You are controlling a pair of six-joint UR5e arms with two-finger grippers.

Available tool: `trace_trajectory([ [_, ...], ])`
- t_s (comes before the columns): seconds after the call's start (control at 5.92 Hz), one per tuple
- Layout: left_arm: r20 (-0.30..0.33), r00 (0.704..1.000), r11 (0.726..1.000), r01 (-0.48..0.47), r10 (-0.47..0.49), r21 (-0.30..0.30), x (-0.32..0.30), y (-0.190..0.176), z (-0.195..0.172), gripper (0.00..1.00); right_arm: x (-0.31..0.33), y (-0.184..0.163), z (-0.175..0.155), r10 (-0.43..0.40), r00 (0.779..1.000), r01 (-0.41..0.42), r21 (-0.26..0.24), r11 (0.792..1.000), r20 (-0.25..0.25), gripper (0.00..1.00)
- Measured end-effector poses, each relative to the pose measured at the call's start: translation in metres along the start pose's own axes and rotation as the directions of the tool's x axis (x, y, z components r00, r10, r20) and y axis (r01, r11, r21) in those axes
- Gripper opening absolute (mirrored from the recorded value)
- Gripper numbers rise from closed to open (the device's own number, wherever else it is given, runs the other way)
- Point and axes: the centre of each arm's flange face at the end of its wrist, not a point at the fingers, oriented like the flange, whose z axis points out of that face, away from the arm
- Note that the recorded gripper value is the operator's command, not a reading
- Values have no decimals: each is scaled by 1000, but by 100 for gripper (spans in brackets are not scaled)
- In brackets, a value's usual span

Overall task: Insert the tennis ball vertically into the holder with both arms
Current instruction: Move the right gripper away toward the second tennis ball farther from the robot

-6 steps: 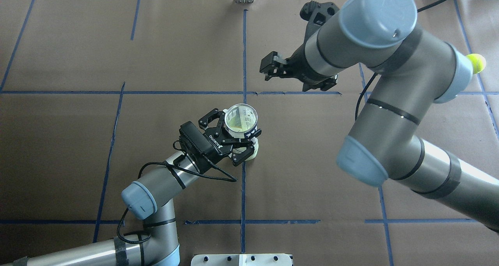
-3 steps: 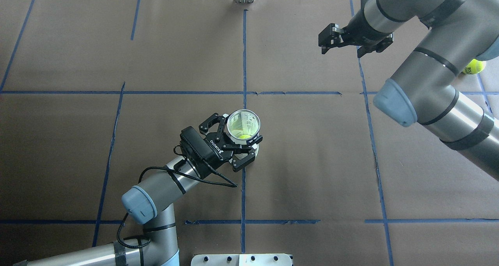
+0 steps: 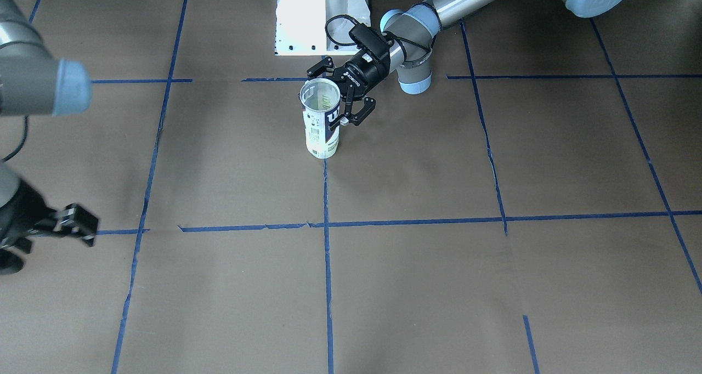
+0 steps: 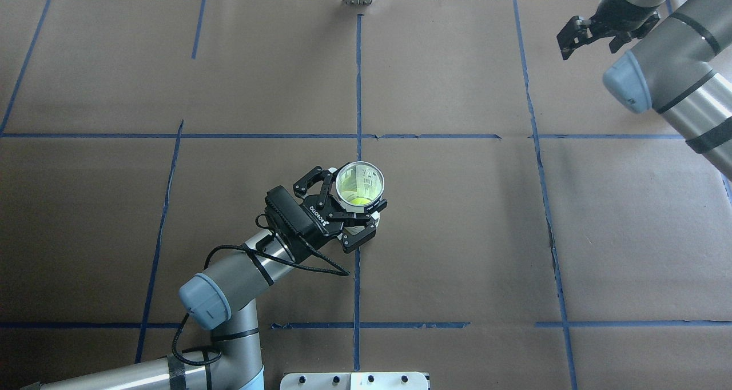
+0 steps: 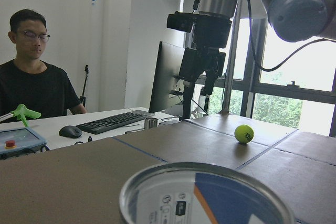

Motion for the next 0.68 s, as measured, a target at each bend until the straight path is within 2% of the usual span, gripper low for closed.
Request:
trace_trajectory([
  [0.34,0,1000,1000,0,0,-1,0,0,0,96,100,-3,39,-72,996,67,-93,993,-50,100],
  [0.51,0,1000,1000,0,0,-1,0,0,0,96,143,8,63,-88,994,81,-103,991,-59,100],
  [0.68,1,1000,1000,-1,1,-3,-1,1,-1,96,183,21,87,-106,992,100,-91,991,-63,100],
])
